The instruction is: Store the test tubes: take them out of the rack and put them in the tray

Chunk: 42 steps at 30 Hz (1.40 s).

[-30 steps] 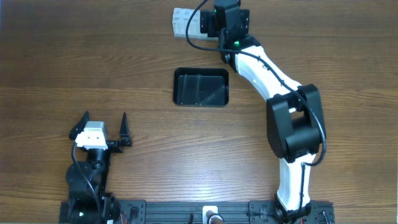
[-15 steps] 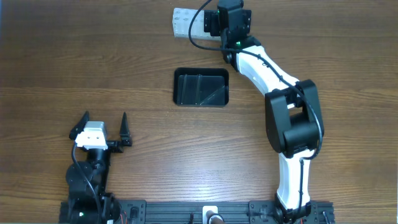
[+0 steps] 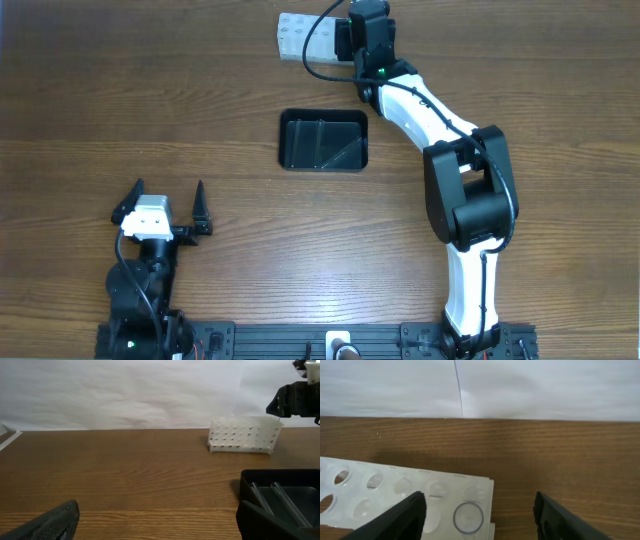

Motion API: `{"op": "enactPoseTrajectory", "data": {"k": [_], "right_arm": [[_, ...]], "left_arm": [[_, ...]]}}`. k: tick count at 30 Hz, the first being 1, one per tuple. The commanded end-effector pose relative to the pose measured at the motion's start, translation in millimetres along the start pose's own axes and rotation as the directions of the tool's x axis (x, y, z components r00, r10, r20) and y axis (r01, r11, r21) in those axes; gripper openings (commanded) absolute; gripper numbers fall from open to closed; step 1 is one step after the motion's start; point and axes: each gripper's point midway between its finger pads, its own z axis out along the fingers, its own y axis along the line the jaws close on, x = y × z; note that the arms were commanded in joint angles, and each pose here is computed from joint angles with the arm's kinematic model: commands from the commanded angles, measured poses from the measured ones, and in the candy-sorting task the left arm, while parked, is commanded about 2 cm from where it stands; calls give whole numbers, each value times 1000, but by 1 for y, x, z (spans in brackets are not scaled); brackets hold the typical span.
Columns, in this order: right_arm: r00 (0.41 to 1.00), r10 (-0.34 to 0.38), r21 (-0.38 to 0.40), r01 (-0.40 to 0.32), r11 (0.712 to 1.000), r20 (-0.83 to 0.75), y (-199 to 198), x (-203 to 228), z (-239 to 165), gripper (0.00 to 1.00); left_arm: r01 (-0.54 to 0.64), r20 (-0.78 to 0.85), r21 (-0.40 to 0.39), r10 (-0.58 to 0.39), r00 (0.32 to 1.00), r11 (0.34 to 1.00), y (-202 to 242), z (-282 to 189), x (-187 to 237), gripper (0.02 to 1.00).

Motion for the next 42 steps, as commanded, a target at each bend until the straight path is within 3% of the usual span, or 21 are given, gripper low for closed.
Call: {"op": "enactPoseTrajectory", "data": {"k": [1, 12, 24, 37, 42], "right_arm": [[1000, 2, -34, -3, 999, -17, 6, 7, 4, 627], [1000, -3, -41, 2, 999, -20, 11, 10, 5, 540], [1000, -2, -42, 2, 999, -18, 11, 13, 8, 384], [1000, -4, -45, 3, 999, -18, 14, 13, 7, 137], [1000, -4, -45, 3, 999, -16, 14, 13, 7, 117]], "left_arm": [[-14, -1, 2, 14, 1000, 1000, 0, 0, 1, 1000], [-14, -1, 2, 14, 1000, 1000, 0, 0, 1, 1000], [-14, -1, 2, 14, 1000, 1000, 0, 0, 1, 1000], [-14, -1, 2, 14, 1000, 1000, 0, 0, 1, 1000], [-14, -1, 2, 14, 1000, 1000, 0, 0, 1, 1000]]}}
